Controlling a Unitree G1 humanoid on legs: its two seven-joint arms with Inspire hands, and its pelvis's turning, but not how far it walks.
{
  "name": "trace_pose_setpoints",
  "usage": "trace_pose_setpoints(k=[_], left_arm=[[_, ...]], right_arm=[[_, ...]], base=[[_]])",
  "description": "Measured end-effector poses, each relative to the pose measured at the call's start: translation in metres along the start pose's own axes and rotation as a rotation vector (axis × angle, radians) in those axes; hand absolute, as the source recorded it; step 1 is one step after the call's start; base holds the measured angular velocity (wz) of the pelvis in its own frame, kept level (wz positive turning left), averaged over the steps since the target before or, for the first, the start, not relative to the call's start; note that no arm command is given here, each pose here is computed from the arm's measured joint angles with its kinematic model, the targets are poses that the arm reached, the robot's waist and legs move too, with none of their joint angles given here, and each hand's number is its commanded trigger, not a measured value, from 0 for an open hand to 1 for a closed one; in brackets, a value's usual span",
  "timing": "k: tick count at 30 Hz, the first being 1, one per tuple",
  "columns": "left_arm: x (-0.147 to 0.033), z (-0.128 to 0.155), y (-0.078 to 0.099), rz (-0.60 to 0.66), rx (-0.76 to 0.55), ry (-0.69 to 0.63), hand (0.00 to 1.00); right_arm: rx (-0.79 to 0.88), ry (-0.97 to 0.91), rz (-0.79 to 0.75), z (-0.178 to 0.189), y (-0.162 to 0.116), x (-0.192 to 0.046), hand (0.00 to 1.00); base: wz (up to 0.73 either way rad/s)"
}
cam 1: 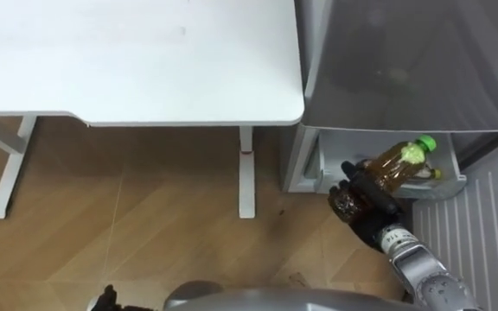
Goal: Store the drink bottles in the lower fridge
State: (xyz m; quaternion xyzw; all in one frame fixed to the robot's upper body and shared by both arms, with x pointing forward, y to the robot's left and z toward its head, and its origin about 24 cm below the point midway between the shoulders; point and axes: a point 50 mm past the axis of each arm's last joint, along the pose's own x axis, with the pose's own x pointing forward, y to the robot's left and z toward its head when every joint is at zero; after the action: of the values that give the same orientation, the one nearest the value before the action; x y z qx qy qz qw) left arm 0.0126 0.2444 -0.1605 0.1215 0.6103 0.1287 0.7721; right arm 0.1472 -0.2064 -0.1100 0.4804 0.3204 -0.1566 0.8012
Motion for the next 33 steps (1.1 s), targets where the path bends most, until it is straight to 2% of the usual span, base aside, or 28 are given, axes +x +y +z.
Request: trace_pose_setpoints(k=[7,13,18,21,26,33], left_arm=[[-0.003,-0.015,-0.001,-0.024,0.102,0.042,0.0],[-0.002,-0.011,-0.003,-0.046,0.132,0.041,0.0],[0.0,0.0,-0.004,-0.044,0.134,0.024,0.0],[0.003,0.011,-0.002,-0.037,0.134,0.003,0.0],[0.008,0.043,0.003,-0.02,0.143,-0.076,0.0],[0.011,0.077,0.007,-0.004,0.151,-0.149,0.0]], right_arm=[[0.123,-0.045,-0.032,0.006,-0.006,-0.001,1.0],[0.225,-0.078,-0.05,0.009,-0.009,0.001,1.0],[0.23,-0.094,-0.105,0.019,-0.013,0.011,1.0],[0.243,-0.106,-0.116,0.024,-0.012,0.016,1.0],[0.264,-0.159,-0.117,0.05,0.007,0.033,1.0],[0.292,-0.181,-0.135,0.068,0.023,0.046,1.0]], base=[[0.08],[0.19],[0.12],[0.11],[0.06],[-0.03]])
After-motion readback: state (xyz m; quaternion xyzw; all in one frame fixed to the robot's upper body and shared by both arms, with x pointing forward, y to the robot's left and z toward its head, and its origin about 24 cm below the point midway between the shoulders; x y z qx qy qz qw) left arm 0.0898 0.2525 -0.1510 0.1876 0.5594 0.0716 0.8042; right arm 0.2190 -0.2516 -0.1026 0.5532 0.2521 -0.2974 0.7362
